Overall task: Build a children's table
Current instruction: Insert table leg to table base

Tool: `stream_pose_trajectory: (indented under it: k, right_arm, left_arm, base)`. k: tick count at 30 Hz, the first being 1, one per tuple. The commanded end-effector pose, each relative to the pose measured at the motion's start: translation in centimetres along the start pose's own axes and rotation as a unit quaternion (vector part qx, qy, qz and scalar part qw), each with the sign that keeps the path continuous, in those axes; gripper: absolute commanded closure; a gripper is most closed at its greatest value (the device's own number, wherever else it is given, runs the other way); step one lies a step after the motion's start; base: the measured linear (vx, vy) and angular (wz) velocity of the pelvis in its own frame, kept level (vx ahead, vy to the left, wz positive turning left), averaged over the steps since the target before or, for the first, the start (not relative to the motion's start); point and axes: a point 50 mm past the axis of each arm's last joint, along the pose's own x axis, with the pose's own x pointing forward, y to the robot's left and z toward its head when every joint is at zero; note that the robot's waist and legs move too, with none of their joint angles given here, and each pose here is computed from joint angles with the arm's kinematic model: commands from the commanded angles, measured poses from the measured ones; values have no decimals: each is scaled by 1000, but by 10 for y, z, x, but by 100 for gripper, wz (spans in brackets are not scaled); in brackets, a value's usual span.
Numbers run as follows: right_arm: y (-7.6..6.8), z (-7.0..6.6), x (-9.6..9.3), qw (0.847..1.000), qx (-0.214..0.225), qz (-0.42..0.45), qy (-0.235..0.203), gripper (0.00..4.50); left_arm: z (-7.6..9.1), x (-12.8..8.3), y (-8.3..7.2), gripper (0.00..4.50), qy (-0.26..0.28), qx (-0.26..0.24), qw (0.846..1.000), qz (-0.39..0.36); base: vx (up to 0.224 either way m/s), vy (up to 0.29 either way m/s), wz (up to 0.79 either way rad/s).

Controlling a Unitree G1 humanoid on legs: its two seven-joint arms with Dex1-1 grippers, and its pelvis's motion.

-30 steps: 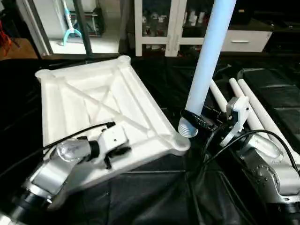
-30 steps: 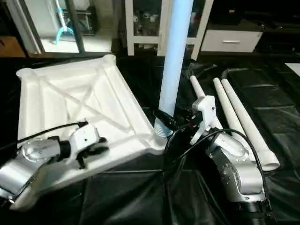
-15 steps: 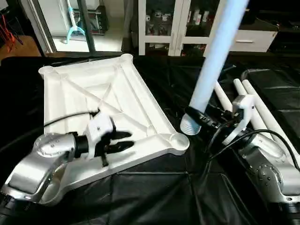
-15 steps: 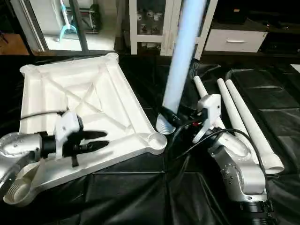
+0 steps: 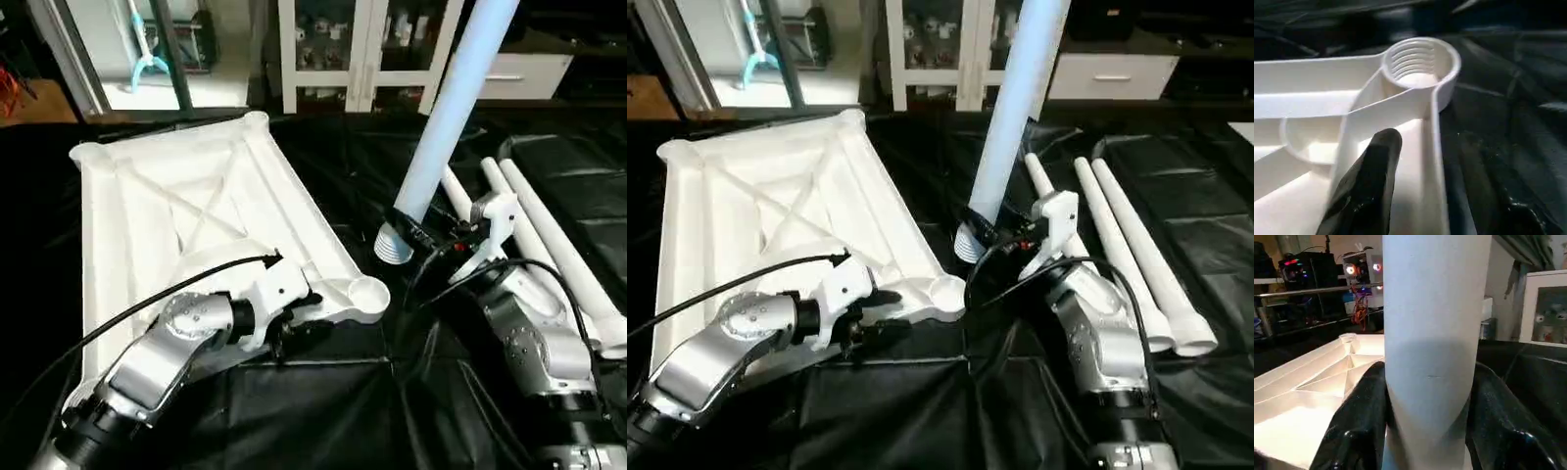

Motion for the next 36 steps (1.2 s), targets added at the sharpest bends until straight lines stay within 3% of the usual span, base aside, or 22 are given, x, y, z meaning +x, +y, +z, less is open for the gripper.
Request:
stream_pose_trajectory:
  k: [1, 12, 24, 33, 36]
  right_arm:
    - [-3, 9, 2, 1000, -8, 7, -12, 264]
    - [-5, 9, 1, 1000, -15, 14, -16, 264]
    - [-1, 6, 10, 999, -7, 26, -21, 264]
    - [3, 2, 19, 999, 10, 37, -28, 264]
    - [10, -2, 25, 996, 48, 65, -32, 264]
  left_arm:
    - [-2, -1, 1, 234, 18, 9, 1000, 3]
    - [-17, -9, -7, 340, 80, 37, 996, -15]
    - [-31, -26, -5, 436, 108, 31, 994, 6]
    - [-43, -41, -4, 447, 127, 17, 991, 23]
    - [-49, -46, -2, 447, 141, 8, 989, 35]
  base:
    - [0, 0, 0]
    - [0, 0, 0]
    - [0, 0, 0]
    - [0, 0, 0]
    - [0, 0, 0]
